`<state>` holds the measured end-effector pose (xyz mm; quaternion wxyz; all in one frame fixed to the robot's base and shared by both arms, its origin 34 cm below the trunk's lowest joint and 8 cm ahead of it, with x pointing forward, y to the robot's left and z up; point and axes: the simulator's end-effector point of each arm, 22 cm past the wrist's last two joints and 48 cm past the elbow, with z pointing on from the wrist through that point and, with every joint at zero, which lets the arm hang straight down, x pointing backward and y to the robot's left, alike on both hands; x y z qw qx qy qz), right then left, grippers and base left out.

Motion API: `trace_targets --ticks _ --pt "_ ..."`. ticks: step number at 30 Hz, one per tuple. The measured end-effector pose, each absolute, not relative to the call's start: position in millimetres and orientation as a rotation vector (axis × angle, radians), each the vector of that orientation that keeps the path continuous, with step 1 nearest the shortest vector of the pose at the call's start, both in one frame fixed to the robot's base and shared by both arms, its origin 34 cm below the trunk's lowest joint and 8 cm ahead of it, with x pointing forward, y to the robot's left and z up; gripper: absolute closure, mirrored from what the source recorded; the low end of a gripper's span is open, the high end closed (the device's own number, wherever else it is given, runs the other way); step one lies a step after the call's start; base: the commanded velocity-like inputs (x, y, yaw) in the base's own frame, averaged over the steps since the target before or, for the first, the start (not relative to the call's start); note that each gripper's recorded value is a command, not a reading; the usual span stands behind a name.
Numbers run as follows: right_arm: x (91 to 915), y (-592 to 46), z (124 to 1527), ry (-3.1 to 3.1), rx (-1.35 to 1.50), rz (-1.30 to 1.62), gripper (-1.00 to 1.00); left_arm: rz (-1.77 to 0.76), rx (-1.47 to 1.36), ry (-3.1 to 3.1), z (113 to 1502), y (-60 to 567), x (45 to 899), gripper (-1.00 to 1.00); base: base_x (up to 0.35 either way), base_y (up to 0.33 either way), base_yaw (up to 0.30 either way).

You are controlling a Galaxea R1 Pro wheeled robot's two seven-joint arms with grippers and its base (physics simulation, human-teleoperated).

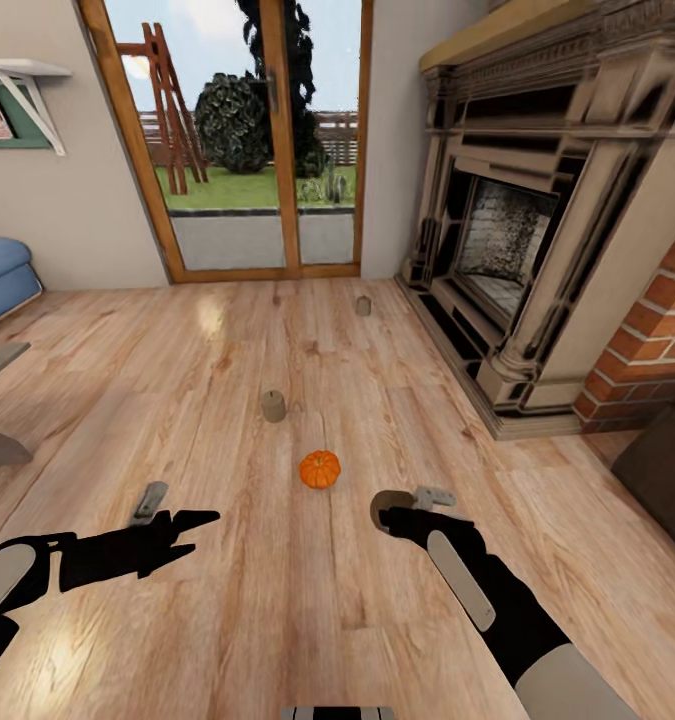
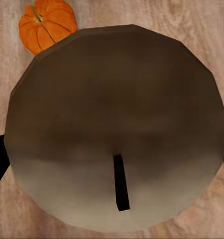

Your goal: Place each of the two pumpkins and all three candles from the living room inside a cabinet in the living room (use any cabinet), then make sure every cabinet is closed, and position the cauldron so it is next to a table in the living room.

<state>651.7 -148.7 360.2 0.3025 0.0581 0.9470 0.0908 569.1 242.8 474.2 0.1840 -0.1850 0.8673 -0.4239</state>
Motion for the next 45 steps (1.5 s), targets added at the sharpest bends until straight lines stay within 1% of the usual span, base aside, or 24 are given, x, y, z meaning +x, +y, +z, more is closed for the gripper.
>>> trace_targets --ticks 4,5,20,24,28,31,36,45 --pt "653.4 -148.8 369.2 2.497 0.152 0.240 1.00 -1.131 -0.499 2.455 474.7 249.9 569.5 -1.00 0.000 0.000 0.000" --pt "652.8 -149.7 369.4 2.498 0.152 0.236 1.00 -1.068 -0.481 2.472 470.0 256.9 569.8 -1.00 0.000 0.000 0.000" --pt "659.7 -149.7 404.8 2.437 0.145 0.235 1.00 -1.005 -0.454 2.424 497.0 268.7 574.1 -1.00 0.000 0.000 0.000" --pt "661.3 -149.9 414.5 2.421 0.143 0.234 1.00 -0.785 -0.507 2.454 485.5 301.7 578.2 -1.00 0.000 0.000 0.000" --pt "662.8 -150.3 424.2 2.403 0.142 0.233 1.00 -0.509 -0.634 2.472 471.9 343.9 577.7 -1.00 0.000 0.000 0.000" --pt "662.8 -150.8 425.8 2.401 0.142 0.231 1.00 -0.398 -0.715 2.498 458.7 348.7 570.6 -1.00 0.000 0.000 0.000" --pt "661.0 -152.8 420.9 2.411 0.148 0.226 1.00 -0.388 -0.750 2.508 453.0 336.4 568.1 -1.00 0.041 0.000 0.000" --pt "660.9 -152.7 420.8 2.411 0.147 0.225 1.00 -0.391 -0.750 2.509 453.2 334.4 568.1 -1.00 0.311 0.000 0.000"
